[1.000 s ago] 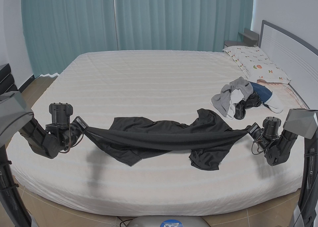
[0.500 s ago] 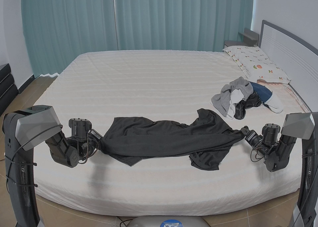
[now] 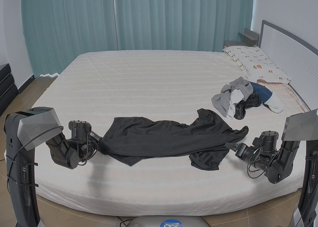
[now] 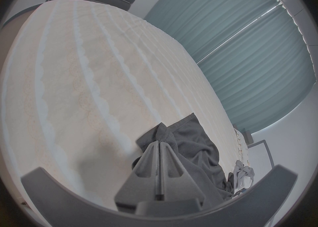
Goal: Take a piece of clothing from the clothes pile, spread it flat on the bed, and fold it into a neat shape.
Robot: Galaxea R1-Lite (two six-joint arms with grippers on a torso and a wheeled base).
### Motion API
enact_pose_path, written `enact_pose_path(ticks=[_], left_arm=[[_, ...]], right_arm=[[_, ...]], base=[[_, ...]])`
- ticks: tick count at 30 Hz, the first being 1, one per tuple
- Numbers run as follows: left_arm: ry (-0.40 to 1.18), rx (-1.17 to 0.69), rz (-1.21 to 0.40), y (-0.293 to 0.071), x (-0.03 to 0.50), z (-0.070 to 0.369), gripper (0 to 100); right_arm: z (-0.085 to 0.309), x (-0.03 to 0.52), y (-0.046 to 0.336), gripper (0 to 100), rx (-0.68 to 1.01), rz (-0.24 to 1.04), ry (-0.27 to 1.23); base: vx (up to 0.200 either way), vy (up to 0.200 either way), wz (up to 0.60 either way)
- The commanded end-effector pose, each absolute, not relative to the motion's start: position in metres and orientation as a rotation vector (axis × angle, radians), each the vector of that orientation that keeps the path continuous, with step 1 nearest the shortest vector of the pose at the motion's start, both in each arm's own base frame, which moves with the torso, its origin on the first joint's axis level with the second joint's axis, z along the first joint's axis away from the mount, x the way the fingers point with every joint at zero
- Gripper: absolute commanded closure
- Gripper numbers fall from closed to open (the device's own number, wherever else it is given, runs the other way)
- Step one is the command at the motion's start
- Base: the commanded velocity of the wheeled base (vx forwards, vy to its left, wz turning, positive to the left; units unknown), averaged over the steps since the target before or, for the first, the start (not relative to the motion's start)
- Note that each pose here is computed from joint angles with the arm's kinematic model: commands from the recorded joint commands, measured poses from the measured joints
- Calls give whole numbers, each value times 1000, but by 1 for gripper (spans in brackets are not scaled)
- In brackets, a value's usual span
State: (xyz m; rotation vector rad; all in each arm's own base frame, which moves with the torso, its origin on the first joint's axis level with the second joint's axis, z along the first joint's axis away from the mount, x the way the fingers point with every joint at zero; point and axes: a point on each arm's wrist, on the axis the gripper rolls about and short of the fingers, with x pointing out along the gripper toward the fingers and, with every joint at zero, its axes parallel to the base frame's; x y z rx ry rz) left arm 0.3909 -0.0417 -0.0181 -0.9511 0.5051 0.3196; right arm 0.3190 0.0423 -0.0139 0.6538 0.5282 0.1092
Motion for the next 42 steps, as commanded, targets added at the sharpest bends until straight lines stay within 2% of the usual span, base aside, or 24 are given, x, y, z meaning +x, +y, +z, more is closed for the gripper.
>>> enact_pose_path(ticks=[1,2,3,12,18,19,28,36,40,42], left_arm=[[512,-949,322,-41,386,-15,100],[515,-949,323,-41,385,-16,100],[519,-950,317,-41,384,-16,0],[529,-986,246,-39,376,4,0],[502,-1048,262,-32,379,9,0],[502,-1048,262,-32,378,10,0],[492,-1046,256,-31,373,18,0],[560,-998,219,-53,361,10,0],[595,-978,185,-68,353,9,0],[632,-951,150,-85,345,7,0]], right_arm=[[-48,308,67,0,619,177,647],[-49,307,68,0,618,181,647],[-51,307,70,0,615,185,655],[-59,314,90,0,599,242,661],[-63,320,93,0,598,241,659],[-64,321,93,100,596,237,667],[-54,306,88,100,581,214,690],[23,277,48,100,663,296,554],[44,266,34,100,673,283,492],[64,262,19,100,680,252,409]], base=[[0,0,0],[0,0,0],[0,0,0],[0,0,0],[0,0,0],[0,0,0],[0,0,0],[0,0,0],[0,0,0],[0,0,0]])
